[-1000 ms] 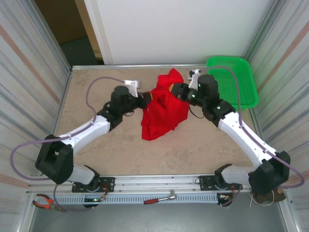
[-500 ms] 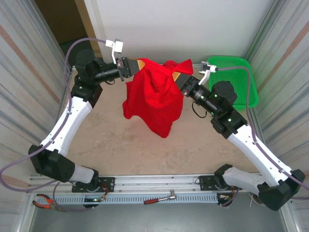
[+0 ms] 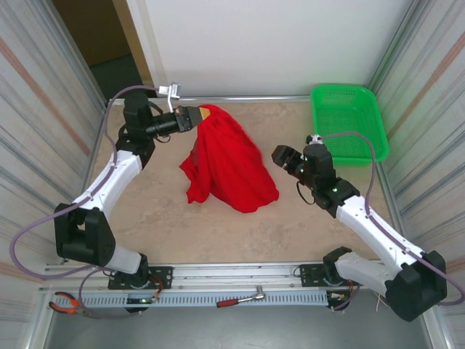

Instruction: Fold the inside-out t-shirt

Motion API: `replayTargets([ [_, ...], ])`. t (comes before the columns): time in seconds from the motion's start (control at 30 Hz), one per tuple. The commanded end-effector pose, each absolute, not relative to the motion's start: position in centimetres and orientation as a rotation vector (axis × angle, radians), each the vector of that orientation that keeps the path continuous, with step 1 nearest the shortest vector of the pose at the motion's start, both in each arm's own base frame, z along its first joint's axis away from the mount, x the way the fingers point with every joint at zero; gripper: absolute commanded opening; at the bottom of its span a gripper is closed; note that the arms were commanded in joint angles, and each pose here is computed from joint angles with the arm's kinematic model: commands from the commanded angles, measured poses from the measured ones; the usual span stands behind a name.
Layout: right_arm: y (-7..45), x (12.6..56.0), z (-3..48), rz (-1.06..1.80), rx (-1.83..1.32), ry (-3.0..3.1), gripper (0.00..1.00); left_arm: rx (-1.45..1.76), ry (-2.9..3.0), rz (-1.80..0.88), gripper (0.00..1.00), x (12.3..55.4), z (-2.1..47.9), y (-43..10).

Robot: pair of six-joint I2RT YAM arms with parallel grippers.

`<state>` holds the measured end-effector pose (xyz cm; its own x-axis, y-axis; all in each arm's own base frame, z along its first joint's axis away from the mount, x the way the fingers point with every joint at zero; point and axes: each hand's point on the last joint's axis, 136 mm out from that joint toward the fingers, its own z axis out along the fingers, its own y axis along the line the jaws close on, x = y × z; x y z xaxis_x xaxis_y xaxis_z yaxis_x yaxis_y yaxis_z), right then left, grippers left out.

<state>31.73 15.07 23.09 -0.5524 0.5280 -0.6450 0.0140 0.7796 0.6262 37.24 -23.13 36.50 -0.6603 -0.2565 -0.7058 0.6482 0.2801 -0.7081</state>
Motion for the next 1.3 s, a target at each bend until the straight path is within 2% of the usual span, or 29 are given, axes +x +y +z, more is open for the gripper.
replayTargets([
  [0.0, 15.5, 31.3, 28.7, 0.657, 0.210, 1.966, 0.77, 0.526, 1.637, -1.502, 0.00, 34.9, 40.3, -24.5],
  [0.17, 21.3, 32.0, 30.9, 0.673, -0.183, 1.997, 0.81, 0.687, 1.621, -1.549, 0.00, 32.5, 41.0, -26.5],
  [0.3, 24.1, 32.8, 31.5, 0.731, -0.378, 1.991, 0.83, 0.787, 1.600, -1.582, 0.00, 30.5, 41.4, -27.6],
  [0.6, 26.9, 33.6, 31.4, 0.829, -0.525, 1.979, 0.84, 0.883, 1.590, -1.631, 0.00, 28.3, 41.3, -28.5],
  [0.73, 28.6, 34.8, 30.5, 0.914, -0.551, 1.985, 0.82, 0.892, 1.604, -1.656, 0.00, 28.2, 40.6, -28.7],
  [0.8, 29.5, 35.5, 30.2, 0.967, -0.565, 1.990, 0.72, 0.889, 1.614, -1.665, 0.00, 28.3, 40.2, -28.7],
  [0.83, 30.0, 35.7, 30.2, 0.999, -0.577, 1.990, 0.57, 0.889, 1.622, -1.671, 0.00, 28.3, 39.8, -28.7],
  [0.87, 30.3, 35.8, 30.2, 1.024, -0.580, 1.987, 0.33, 0.882, 1.630, -1.672, 0.00, 28.4, 39.5, -28.7],
  [0.9, 30.3, 35.9, 30.2, 1.034, -0.576, 1.987, 0.15, 0.875, 1.640, -1.674, 0.00, 28.5, 39.1, -28.6],
  [0.93, 30.1, 36.0, 30.3, 1.036, -0.569, 1.987, 0.00, 0.857, 1.654, -1.670, 0.00, 28.8, 38.6, -28.4],
  [1.13, 25.4, 36.0, 30.3, 0.984, -0.378, 1.992, 0.00, 0.698, 1.730, -1.626, 0.00, 31.3, 35.0, -26.1],
  [1.27, 22.4, 34.4, 30.7, 0.963, -0.264, 1.981, 0.00, 0.619, 1.772, -1.609, 0.00, 33.1, 32.7, -25.2],
])
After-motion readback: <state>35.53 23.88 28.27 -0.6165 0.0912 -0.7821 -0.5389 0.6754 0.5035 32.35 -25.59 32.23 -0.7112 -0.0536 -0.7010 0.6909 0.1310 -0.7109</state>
